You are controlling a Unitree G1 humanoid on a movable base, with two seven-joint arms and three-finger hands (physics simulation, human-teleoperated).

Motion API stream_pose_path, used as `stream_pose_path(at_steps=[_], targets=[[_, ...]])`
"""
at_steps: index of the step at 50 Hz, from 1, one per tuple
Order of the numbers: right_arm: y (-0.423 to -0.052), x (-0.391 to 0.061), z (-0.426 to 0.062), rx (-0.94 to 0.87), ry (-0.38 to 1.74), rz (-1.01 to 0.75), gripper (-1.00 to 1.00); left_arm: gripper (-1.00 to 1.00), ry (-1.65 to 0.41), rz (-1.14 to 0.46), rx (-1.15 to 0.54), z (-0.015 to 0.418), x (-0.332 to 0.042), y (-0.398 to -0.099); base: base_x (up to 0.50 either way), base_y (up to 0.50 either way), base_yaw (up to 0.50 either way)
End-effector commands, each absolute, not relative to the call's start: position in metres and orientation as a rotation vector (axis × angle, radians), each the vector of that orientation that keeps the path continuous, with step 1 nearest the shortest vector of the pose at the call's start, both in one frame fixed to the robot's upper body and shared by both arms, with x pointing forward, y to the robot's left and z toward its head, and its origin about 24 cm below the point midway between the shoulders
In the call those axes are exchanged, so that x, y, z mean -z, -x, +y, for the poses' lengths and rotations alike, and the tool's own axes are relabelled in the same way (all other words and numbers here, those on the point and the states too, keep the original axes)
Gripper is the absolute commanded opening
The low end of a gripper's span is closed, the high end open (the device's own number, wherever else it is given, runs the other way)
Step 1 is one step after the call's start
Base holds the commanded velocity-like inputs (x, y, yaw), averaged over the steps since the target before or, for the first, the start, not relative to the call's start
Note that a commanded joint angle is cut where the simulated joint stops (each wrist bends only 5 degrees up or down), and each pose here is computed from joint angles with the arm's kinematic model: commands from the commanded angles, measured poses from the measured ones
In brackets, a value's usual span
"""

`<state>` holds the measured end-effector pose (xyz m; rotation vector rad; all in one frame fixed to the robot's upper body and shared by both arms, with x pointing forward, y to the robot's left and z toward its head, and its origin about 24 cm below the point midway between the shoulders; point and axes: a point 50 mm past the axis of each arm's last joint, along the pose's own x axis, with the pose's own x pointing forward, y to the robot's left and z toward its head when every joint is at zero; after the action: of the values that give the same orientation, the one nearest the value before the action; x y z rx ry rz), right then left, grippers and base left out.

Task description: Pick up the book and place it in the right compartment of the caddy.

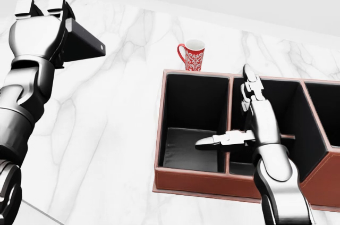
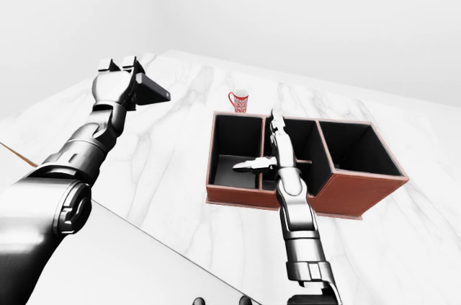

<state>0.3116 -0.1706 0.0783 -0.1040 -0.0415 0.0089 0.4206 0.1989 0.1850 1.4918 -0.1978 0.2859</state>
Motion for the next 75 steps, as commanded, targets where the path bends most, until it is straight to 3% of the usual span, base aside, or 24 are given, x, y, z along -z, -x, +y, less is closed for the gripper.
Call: stream_pose_path(at_steps=[1,38,75], targets=[[-0.335,-0.104,-0.168,-0.009,0.146,-0.099,1.00,-1.00,-1.458,-0.262,-0.331,0.193,-0.199,-0.422,0.00,0.00,0.00],[-0.376,-0.137,-0.140,-0.068,0.190,-0.141,1.00,-1.00,-1.596,-0.298,-0.217,0.169,-0.204,-0.426,0.00,0.00,0.00],[-0.385,-0.147,-0.118,-0.098,0.181,-0.150,1.00,-1.00,-1.640,-0.418,-0.128,0.119,-0.242,-0.430,0.00,0.00,0.00]])
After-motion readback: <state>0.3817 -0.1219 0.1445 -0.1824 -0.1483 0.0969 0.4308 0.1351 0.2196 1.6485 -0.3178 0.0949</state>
